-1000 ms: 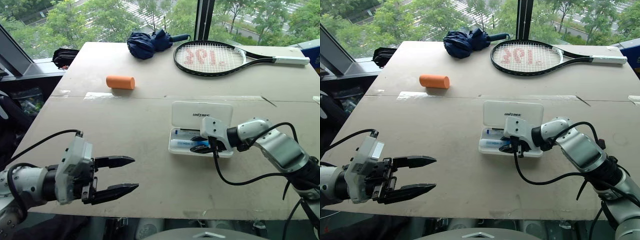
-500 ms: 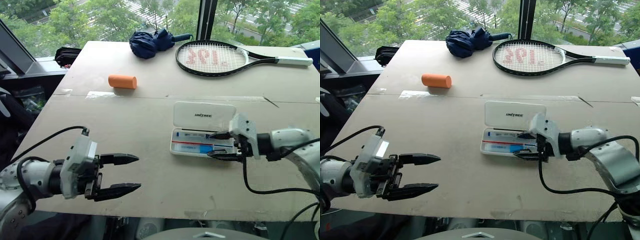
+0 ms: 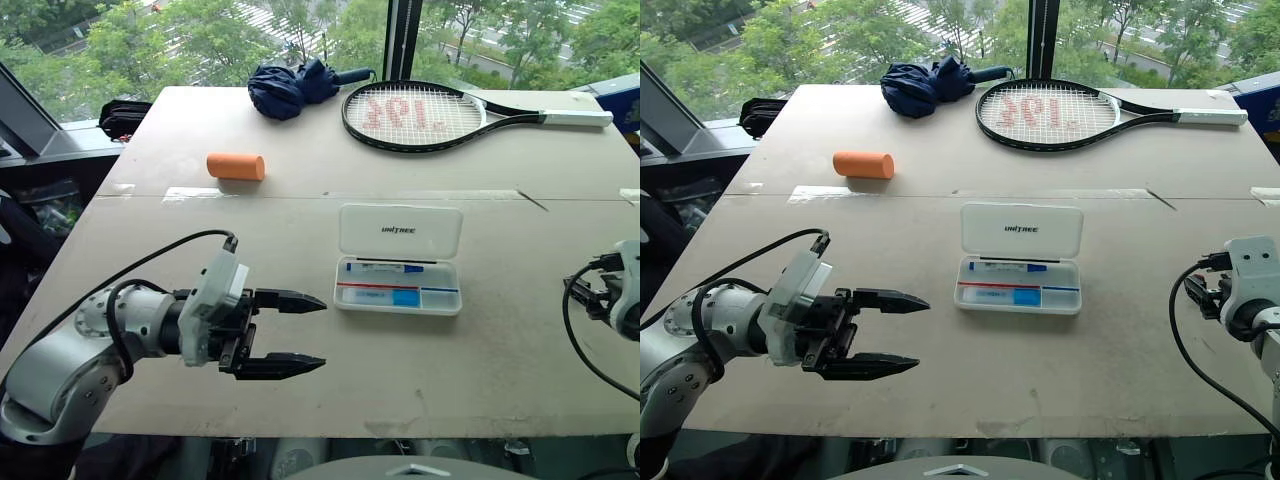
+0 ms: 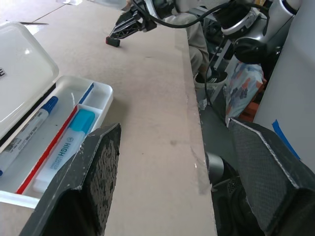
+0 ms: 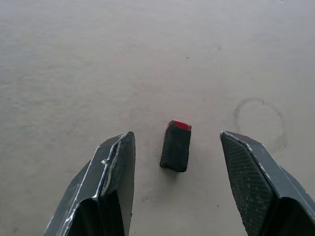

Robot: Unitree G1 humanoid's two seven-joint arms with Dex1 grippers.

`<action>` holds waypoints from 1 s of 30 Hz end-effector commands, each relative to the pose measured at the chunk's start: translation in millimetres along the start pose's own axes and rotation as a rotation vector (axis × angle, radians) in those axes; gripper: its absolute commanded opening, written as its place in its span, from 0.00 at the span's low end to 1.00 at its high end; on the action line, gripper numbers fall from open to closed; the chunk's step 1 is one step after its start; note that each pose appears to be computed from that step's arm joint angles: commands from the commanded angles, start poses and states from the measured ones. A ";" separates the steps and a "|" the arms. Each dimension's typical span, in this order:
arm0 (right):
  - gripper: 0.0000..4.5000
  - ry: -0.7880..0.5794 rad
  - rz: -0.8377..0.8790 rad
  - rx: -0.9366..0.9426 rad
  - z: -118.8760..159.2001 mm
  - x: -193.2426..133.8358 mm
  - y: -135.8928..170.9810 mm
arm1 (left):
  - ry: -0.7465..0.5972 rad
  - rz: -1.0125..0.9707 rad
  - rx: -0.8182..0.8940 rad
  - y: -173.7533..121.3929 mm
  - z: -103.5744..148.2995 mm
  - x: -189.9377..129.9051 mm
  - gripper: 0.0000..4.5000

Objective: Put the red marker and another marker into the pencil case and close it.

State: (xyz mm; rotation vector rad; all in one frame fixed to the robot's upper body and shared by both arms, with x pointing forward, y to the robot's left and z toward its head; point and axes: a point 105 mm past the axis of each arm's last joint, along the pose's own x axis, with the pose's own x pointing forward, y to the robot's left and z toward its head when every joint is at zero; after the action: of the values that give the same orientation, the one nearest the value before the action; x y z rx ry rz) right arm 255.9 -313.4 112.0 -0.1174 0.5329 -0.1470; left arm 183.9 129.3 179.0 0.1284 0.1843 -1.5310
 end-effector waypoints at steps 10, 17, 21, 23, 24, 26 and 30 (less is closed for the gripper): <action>0.00 -0.034 0.102 -0.086 9.4 4.1 2.3 | -0.019 0.002 0.020 -1.5 -2.3 -0.3 0.77; 0.00 -0.186 0.901 -0.551 42.1 -58.9 122.4 | -0.009 0.008 0.023 1.6 0.2 -3.1 0.77; 0.00 -0.185 1.111 -0.775 37.4 -59.4 160.4 | -0.003 0.007 0.026 1.9 1.0 -2.1 0.77; 0.00 -0.174 1.144 -0.822 34.4 -56.2 164.2 | -0.002 0.006 0.027 1.7 1.3 -1.4 0.77; 0.00 -0.163 1.150 -0.847 32.5 -51.4 164.5 | -0.001 0.008 0.027 0.9 1.3 -1.5 0.77; 0.00 -0.150 1.148 -0.900 29.6 -41.2 163.8 | 0.002 0.017 0.023 -1.4 0.3 -2.4 0.77; 0.00 -0.114 1.155 -0.917 25.0 -31.2 161.7 | 0.001 0.032 0.020 -5.1 0.8 -2.1 0.77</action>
State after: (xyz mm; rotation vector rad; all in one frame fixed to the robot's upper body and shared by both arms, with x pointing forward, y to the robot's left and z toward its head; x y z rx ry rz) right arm 258.6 -147.8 119.9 -0.6365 0.4706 1.2222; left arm 184.3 134.4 169.8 0.1102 0.2101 -1.4889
